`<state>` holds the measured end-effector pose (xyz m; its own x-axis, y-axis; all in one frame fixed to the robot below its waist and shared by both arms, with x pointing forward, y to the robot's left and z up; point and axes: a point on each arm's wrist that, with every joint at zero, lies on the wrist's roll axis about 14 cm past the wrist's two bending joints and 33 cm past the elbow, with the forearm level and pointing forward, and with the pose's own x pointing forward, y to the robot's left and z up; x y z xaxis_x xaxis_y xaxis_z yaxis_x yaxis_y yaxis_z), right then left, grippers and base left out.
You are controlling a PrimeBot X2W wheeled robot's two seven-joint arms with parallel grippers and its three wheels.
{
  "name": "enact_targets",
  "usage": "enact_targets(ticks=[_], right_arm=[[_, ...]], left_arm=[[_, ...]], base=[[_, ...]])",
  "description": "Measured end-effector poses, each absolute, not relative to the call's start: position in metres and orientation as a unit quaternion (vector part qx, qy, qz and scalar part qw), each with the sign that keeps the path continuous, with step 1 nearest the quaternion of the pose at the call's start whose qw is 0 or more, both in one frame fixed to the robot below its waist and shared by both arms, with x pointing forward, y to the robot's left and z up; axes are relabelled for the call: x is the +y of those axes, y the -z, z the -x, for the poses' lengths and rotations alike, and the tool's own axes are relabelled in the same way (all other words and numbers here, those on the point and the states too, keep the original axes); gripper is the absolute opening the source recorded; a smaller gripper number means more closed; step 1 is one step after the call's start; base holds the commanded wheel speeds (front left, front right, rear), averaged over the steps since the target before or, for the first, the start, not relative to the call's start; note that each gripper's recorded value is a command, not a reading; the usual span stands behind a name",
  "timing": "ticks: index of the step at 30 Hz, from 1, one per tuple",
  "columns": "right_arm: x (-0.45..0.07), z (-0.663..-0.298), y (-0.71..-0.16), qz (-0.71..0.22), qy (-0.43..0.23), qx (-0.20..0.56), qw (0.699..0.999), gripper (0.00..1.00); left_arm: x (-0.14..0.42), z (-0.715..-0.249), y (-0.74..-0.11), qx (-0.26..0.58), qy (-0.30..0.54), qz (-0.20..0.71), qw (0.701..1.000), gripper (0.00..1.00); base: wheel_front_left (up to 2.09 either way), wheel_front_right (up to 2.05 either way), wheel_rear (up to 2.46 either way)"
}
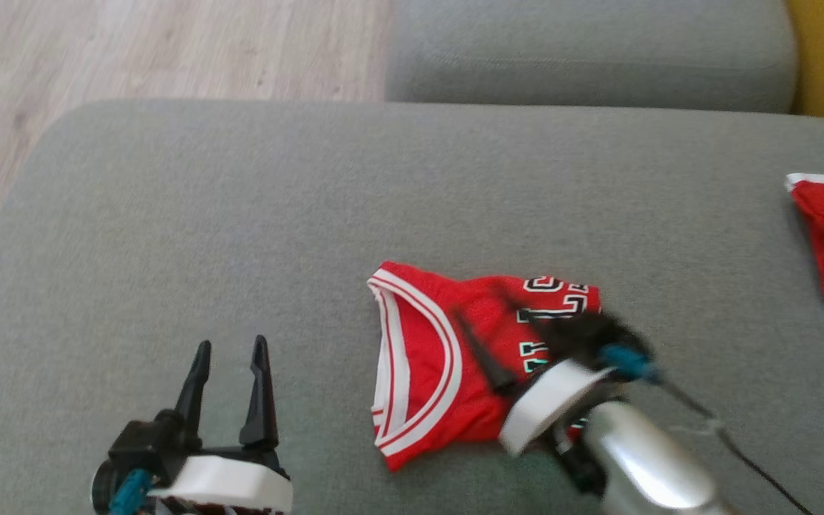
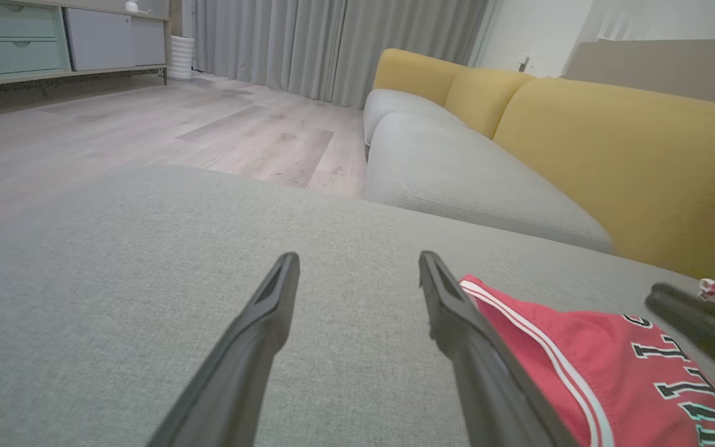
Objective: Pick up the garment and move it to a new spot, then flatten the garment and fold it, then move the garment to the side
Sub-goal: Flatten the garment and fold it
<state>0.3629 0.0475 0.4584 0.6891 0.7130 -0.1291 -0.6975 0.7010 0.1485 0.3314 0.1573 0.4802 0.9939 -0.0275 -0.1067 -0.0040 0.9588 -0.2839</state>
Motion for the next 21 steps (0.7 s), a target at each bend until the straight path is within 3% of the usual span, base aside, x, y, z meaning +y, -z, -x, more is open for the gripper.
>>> enact_targets(ticks=[4,12,21], right_arm=[[-0.003,-0.385,-0.48,-0.066,-0.294,0.046,0.952,1.0],[-0.101,-0.37,-0.475,-0.072,-0.146,0.031,0.986,1.0],[-0.129,-0.35,-0.478,-0.076,-0.101,0.039,0.991,1.0]], left_arm=[[0.146,-0.331,-0.487,0.044,0.027,0.137,0.989,1.0],[0.126,-0.329,-0.488,0.045,0.056,0.139,0.988,1.0],[0.129,-0.316,-0.461,0.087,0.047,0.142,0.985,1.0]], base=[[0.0,0.0,0.0],[0.0,0.0,0.0],[0.0,0.0,0.0]])
